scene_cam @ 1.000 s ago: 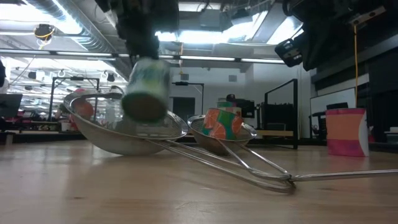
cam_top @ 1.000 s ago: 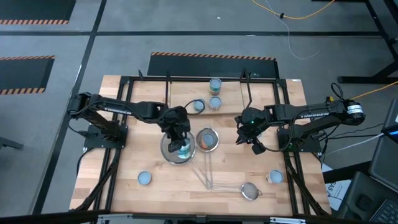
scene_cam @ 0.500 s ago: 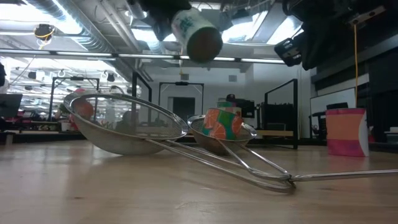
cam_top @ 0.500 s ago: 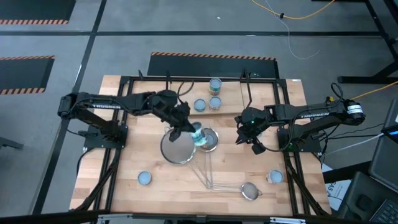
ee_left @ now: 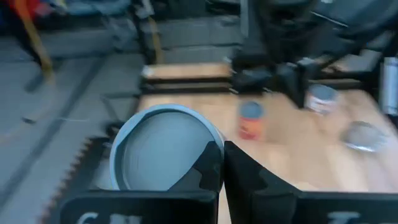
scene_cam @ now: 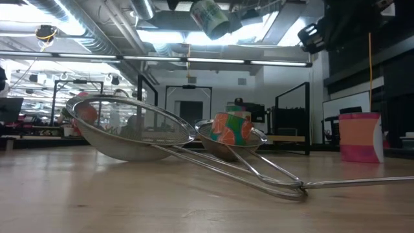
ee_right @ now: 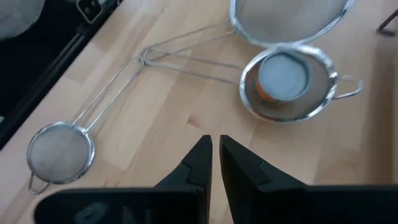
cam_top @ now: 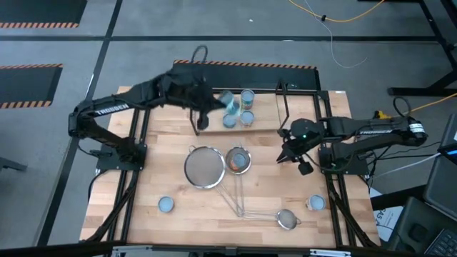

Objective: Pick and place cans onto a shelf
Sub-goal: Put the canned mixed veggies on the shelf

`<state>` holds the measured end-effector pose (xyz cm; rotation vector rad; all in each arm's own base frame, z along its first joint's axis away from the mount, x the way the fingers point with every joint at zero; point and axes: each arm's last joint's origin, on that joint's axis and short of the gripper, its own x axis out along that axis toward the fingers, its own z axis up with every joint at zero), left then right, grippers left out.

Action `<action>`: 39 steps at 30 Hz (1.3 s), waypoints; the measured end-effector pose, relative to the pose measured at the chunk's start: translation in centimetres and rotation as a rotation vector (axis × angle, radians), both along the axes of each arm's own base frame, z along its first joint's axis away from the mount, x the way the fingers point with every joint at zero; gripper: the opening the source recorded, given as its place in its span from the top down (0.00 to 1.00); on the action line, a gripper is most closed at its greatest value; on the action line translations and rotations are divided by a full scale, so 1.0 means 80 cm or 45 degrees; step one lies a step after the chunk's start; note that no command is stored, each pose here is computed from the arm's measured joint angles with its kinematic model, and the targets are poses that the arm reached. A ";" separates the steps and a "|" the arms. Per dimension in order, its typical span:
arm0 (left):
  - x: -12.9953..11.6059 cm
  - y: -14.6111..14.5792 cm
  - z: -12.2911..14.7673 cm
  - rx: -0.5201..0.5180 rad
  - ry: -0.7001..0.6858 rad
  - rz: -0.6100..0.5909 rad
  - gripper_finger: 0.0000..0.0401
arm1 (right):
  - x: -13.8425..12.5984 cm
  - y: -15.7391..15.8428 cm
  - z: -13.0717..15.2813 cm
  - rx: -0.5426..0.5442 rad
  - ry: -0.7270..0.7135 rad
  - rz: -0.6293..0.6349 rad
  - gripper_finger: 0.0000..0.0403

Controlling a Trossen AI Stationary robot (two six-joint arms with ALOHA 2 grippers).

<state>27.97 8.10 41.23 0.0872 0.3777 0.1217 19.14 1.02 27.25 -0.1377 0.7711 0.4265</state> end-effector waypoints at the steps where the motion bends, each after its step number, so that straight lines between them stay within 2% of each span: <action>1: -0.001 0.006 0.004 0.025 -0.003 0.015 1.00 | -0.003 0.000 0.003 -0.005 -0.017 -0.006 0.91; 6: 0.009 0.044 0.018 0.124 0.026 0.081 1.00 | -0.015 -0.001 0.014 -0.026 -0.092 -0.028 0.91; 11: 0.033 0.086 0.007 0.122 0.200 0.129 1.00 | -0.019 -0.001 0.018 -0.024 -0.115 -0.027 0.91; 14: 0.046 0.107 -0.014 0.107 0.325 0.143 1.00 | -0.019 -0.001 0.018 -0.025 -0.116 -0.026 0.91; 23: 0.087 0.152 -0.108 0.023 0.643 0.115 1.00 | -0.019 -0.001 0.018 -0.026 -0.117 -0.024 0.91; 27: 0.102 0.163 -0.142 0.043 0.750 0.123 1.00 | -0.019 -0.001 0.018 -0.026 -0.117 -0.024 0.91; 31: 0.109 0.169 -0.163 0.059 0.828 0.151 1.00 | -0.019 -0.001 0.018 -0.026 -0.117 -0.023 0.91; 39: 0.117 0.173 -0.184 0.008 0.860 0.159 1.00 | -0.019 -0.001 0.018 -0.026 -0.118 -0.023 0.91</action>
